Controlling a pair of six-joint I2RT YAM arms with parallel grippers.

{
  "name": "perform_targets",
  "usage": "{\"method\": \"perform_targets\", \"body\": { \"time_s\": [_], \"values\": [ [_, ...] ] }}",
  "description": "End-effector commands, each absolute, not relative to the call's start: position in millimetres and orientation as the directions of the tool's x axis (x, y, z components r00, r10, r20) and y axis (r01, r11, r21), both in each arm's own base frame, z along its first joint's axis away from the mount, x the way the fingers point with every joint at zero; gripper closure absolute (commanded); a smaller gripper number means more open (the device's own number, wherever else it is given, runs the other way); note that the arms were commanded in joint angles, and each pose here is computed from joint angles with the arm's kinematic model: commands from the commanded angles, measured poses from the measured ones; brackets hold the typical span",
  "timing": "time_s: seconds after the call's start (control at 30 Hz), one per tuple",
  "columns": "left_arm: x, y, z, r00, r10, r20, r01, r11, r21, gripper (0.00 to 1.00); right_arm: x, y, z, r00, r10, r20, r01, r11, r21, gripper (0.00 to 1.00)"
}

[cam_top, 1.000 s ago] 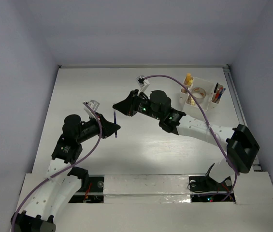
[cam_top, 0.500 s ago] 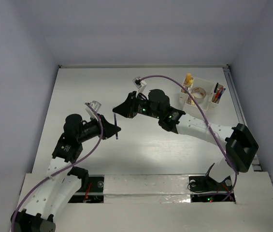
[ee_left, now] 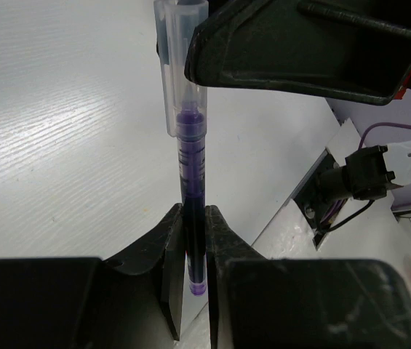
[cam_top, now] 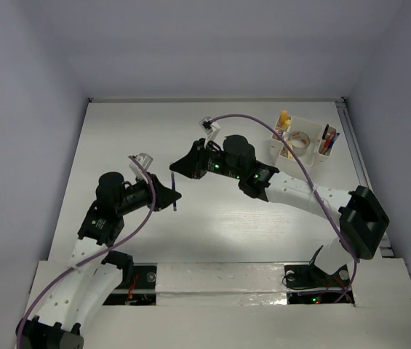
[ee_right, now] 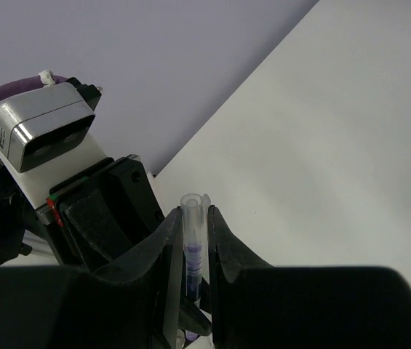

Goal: Sort the stationery into containers
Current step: Close the pen cap on the pen.

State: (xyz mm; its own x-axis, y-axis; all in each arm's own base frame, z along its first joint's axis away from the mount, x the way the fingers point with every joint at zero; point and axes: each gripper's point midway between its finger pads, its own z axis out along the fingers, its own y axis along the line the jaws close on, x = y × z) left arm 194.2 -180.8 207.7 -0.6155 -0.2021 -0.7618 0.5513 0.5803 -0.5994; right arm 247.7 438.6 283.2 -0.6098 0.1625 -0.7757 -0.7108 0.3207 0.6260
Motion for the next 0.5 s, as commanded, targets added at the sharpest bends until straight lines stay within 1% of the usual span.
{"method": "perform_targets", "body": {
  "time_s": [0.0, 0.17, 0.3, 0.47],
  "values": [
    [215.8, -175.5, 273.7, -0.397, -0.248, -0.884, 0.652, 0.602, -0.462, 1.0, 214.1, 437.8, 226.6, -0.691, -0.023, -0.722, -0.691, 0.314, 0.651, 1.0],
    [222.1, -175.8, 300.1, -0.347, -0.25, -0.904, 0.673, 0.605, -0.425, 1.0, 197.5, 440.6, 210.0, -0.705, -0.055, -0.707, -0.687, 0.299, 0.662, 1.0],
    [224.8, -178.3, 339.1, -0.273, -0.291, -0.917, 0.711, 0.581, -0.396, 1.0, 189.5, 438.1, 195.2, -0.718, -0.07, -0.693, -0.677, 0.3, 0.672, 1.0],
    [229.0, -178.5, 358.0, -0.24, -0.299, -0.924, 0.72, 0.583, -0.376, 1.0, 169.1, 439.9, 175.5, -0.745, -0.094, -0.66, -0.655, 0.289, 0.698, 1.0]
  ]
}}
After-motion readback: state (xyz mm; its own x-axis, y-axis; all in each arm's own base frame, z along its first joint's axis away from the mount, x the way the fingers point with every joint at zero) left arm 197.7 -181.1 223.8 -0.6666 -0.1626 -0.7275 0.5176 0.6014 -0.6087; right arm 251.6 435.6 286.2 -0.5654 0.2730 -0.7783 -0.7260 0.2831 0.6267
